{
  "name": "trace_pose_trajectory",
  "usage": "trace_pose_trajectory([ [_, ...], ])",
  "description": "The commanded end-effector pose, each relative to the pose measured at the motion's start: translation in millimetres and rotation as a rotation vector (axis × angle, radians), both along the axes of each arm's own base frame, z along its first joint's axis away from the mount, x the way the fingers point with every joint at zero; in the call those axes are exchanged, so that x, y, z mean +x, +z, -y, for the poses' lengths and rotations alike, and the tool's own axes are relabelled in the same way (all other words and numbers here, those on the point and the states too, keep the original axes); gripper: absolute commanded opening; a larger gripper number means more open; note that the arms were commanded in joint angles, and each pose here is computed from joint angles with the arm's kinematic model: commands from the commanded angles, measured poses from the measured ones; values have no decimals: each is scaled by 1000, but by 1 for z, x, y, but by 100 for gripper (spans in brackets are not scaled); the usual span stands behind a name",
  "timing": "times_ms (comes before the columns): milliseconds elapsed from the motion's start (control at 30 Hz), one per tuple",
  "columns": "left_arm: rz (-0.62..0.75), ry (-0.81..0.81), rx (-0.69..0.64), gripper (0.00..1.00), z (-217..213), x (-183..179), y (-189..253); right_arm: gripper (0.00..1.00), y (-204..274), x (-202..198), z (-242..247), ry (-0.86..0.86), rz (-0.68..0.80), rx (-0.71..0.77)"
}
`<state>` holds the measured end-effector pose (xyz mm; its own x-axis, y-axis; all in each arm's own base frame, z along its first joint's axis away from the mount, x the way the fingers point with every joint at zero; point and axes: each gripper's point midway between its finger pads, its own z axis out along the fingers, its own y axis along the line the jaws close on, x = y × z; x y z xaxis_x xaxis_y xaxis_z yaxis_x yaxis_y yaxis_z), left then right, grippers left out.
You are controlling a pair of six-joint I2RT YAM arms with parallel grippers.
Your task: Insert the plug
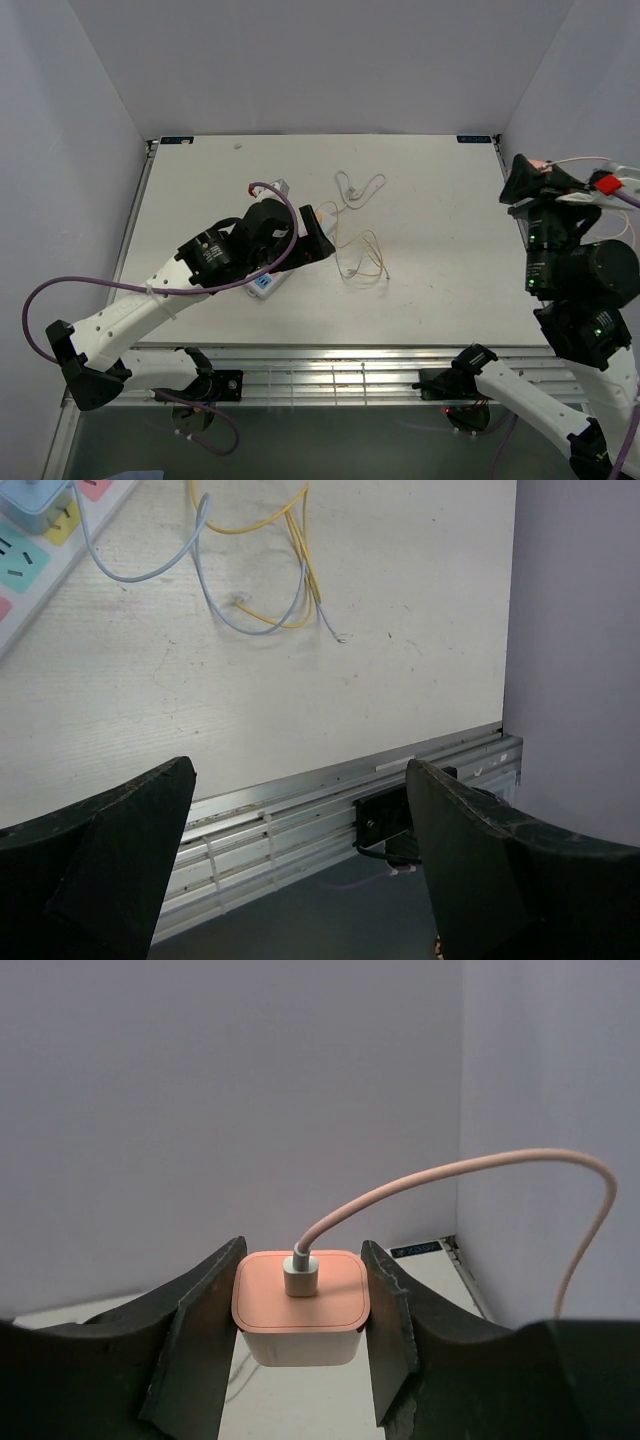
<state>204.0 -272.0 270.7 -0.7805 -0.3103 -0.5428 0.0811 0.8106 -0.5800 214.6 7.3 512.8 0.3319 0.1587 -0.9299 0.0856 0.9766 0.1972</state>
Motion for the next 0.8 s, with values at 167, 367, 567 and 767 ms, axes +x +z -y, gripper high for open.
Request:
trace_pose_trajectory([
  [167,-55,230,91,98,-57,-2,-37,8,-172,80,-165,538,-245,-142],
  [367,-129,383,119,98,-109,-3,-84,8,-240,78,-237,851,-279,-75],
  [567,-256,441,89,98,-133,10,-129,8,-267,49,-306,1102,-196,-144],
  [767,-304,479,40,94,-151,26,-158,8,-270,24,-359,1260,-70,-228],
])
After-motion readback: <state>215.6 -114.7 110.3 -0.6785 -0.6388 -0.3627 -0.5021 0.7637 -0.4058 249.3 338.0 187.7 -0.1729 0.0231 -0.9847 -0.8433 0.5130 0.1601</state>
